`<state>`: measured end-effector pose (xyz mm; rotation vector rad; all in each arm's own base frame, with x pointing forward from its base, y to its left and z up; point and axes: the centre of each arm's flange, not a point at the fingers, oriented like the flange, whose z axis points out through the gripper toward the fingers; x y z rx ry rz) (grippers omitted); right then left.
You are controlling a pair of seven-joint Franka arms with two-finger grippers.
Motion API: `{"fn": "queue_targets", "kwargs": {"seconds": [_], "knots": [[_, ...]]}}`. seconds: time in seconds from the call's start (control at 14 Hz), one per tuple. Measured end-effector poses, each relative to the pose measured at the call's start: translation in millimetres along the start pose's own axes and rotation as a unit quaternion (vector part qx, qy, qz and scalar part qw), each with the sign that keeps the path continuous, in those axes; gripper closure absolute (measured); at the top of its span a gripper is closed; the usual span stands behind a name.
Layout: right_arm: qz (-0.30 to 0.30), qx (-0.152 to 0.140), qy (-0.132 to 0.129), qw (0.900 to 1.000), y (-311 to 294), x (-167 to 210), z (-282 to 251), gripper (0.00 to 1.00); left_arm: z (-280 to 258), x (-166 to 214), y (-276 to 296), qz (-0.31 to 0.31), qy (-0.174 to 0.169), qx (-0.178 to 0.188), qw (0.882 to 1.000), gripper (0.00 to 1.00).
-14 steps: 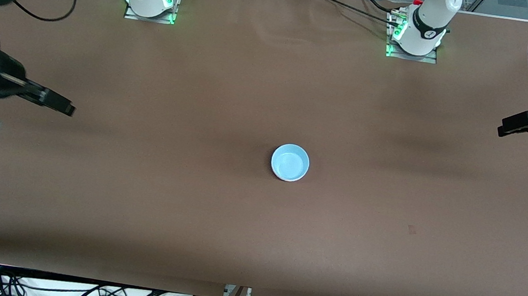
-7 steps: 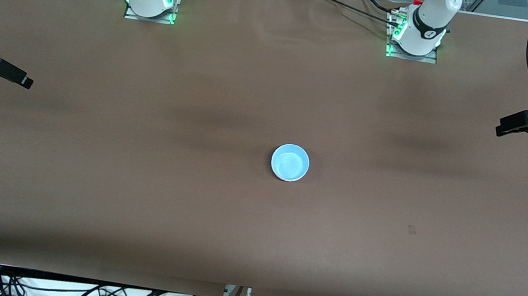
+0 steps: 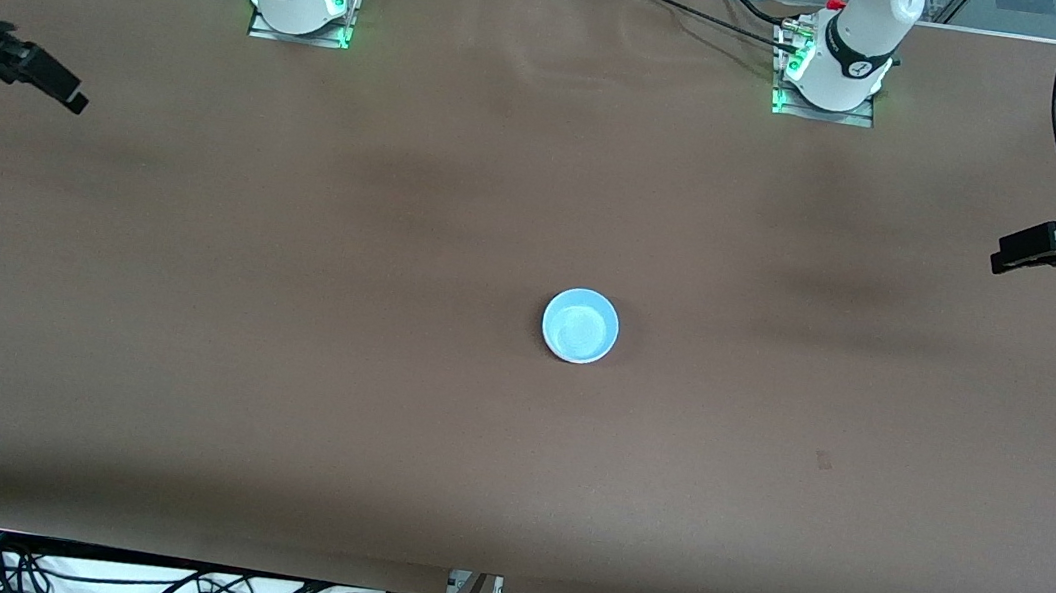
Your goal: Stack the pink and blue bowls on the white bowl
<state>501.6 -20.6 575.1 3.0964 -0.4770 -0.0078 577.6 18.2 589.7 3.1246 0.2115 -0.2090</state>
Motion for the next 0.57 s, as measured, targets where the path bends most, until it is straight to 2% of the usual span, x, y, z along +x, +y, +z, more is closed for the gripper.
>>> {"fn": "queue_targets", "kwargs": {"seconds": [0.29, 0.57], "knots": [[-0.006, -0.010, 0.019, 1.000, -10, 17, -3, 0.00, 0, 0, -1, -0.001, 0.000, 0.000, 1.000, 0.00], [-0.017, -0.021, 0.020, 0.999, -15, 36, -10, 0.00, 0, 0, -2, -0.002, 0.000, 0.000, 1.000, 0.00]]}}
